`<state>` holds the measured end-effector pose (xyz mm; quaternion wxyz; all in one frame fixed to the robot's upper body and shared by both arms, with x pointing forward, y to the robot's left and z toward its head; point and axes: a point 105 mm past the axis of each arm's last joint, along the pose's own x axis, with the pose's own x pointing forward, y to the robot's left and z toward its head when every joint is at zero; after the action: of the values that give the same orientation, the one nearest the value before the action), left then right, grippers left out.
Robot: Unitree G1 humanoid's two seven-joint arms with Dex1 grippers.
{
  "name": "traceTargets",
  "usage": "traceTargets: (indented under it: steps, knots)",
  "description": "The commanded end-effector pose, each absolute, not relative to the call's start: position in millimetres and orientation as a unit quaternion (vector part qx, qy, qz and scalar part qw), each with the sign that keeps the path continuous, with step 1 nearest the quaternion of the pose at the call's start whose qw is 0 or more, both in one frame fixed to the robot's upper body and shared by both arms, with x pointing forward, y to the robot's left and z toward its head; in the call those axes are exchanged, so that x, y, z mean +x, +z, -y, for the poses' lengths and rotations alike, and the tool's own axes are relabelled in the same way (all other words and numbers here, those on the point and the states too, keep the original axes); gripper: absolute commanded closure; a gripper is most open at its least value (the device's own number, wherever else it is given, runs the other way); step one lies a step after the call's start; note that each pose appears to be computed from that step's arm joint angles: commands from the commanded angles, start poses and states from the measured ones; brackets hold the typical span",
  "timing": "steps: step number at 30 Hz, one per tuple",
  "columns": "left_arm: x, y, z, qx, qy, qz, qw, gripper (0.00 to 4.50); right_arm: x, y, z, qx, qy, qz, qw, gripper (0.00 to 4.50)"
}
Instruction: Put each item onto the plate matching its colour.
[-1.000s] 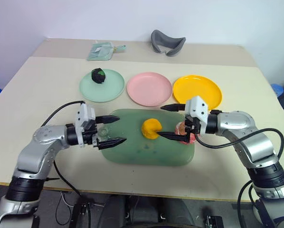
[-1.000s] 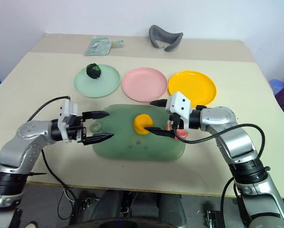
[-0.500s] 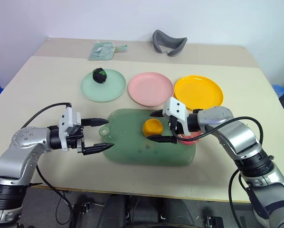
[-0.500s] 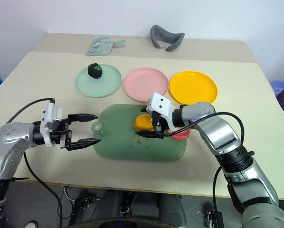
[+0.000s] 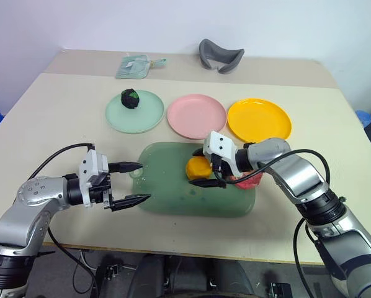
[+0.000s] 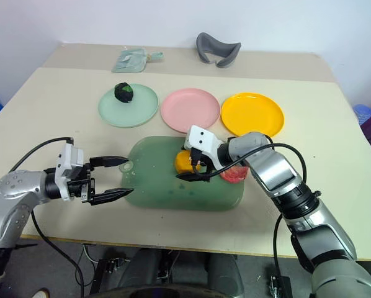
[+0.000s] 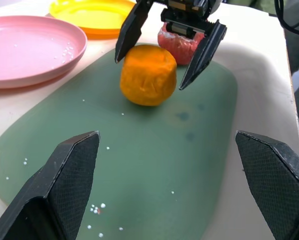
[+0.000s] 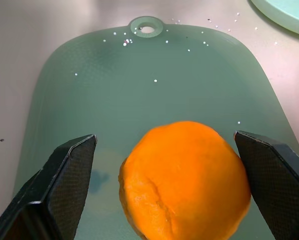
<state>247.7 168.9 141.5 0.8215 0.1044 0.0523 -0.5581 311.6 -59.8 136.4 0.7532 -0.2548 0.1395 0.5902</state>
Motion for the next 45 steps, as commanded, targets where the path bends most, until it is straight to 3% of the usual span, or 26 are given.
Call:
traceTargets:
  steps: [1, 3, 8, 10, 14, 18, 23, 30, 31, 35, 40, 45]
  knots:
    - [246, 153, -168, 0.115, -0.554, -0.024, 0.824, 0.0, 314, 148, 54, -0.268, 0.594, -0.113, 0.75, 0.54]
    - [246, 153, -168, 0.115, -0.553, -0.023, 0.825, 0.0, 315, 149, 53, -0.273, 0.595, -0.107, 0.748, 1.31]
    - [246, 152, -169, 0.113, -0.544, -0.022, 0.831, 0.0, 314, 173, 52, -0.285, 0.599, -0.066, 0.745, 1.31]
    - [246, 152, -169, 0.112, -0.541, -0.021, 0.833, 0.0, 317, 200, 48, -0.268, 0.597, -0.025, 0.756, 1.31]
    - [247, 152, -168, 0.111, -0.534, -0.016, 0.838, 0.0, 352, 266, 63, -0.245, 0.516, 0.078, 0.817, 1.31]
    - [248, 153, -164, 0.108, -0.53, -0.008, 0.841, 0.0, 392, 289, 99, -0.276, 0.421, 0.133, 0.854, 1.31]
    - [250, 153, -162, 0.108, -0.52, 0.0, 0.847, 0.0, 436, 260, 143, -0.263, 0.354, 0.099, 0.892, 1.31]
    - [250, 153, -158, 0.104, -0.513, 0.006, 0.852, 0.0, 460, 217, 180, -0.199, 0.281, 0.025, 0.938, 1.31]
    - [250, 153, -158, 0.104, -0.512, 0.007, 0.852, 0.0, 460, 213, 182, -0.198, 0.277, 0.016, 0.94, 1.31]
    - [250, 153, -158, 0.098, -0.509, 0.006, 0.855, 0.0, 460, 204, 188, -0.185, 0.271, 0.002, 0.944, 0.03]
    - [250, 152, -158, 0.094, -0.51, 0.004, 0.855, 0.0, 455, 219, 202, -0.176, 0.27, 0.03, 0.946, 0.03]
    - [252, 153, -157, 0.091, -0.517, 0.004, 0.851, 0.0, 418, 239, 210, -0.136, 0.367, 0.063, 0.918, 0.03]
